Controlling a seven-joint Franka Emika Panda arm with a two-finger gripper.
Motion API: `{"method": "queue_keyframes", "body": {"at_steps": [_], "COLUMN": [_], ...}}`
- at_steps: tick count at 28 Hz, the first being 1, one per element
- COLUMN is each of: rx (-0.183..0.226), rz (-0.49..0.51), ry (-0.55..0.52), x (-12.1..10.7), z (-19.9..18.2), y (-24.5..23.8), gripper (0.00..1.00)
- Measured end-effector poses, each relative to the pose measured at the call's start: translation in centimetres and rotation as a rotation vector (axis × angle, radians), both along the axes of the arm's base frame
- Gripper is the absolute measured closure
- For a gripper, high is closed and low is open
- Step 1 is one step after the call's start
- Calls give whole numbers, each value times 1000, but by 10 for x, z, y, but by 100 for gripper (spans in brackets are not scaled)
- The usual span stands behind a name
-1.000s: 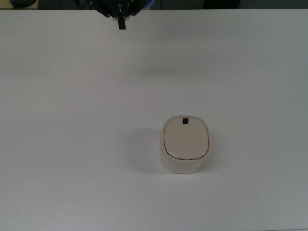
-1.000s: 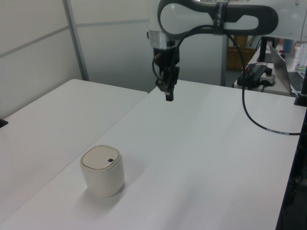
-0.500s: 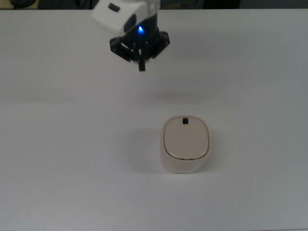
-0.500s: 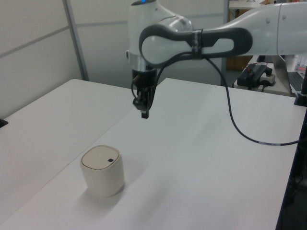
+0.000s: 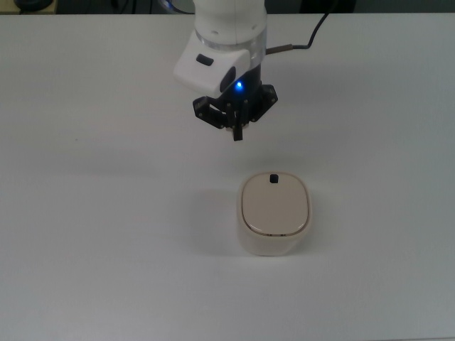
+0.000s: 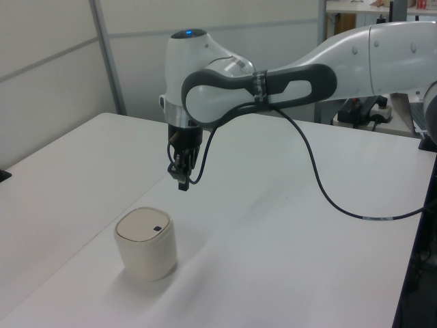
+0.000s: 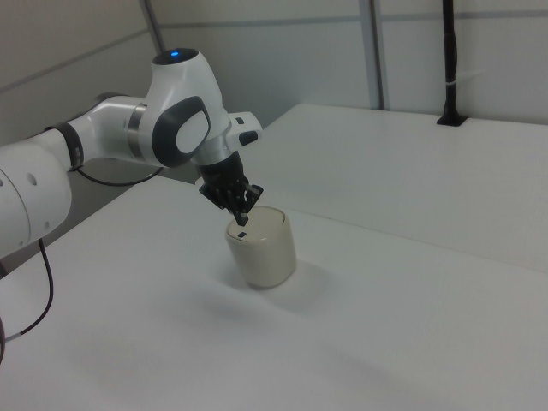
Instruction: Open the trash can
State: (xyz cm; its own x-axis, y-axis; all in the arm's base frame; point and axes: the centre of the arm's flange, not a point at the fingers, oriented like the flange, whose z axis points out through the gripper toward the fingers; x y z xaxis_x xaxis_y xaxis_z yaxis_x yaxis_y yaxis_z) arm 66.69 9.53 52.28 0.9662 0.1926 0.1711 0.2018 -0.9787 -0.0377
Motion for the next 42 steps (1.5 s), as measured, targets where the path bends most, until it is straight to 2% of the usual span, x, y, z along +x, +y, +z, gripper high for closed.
{"method": "queue_keyframes", "body": {"at_steps": [23,30,42], "rx": [54,54,63], "rz": [-19,-4,-23], "ry": [-111,-94,-105], "x": [36,37,39], "z": [-67,-83,-79], "y": [45,57,60], "gripper": [99,99,97]}}
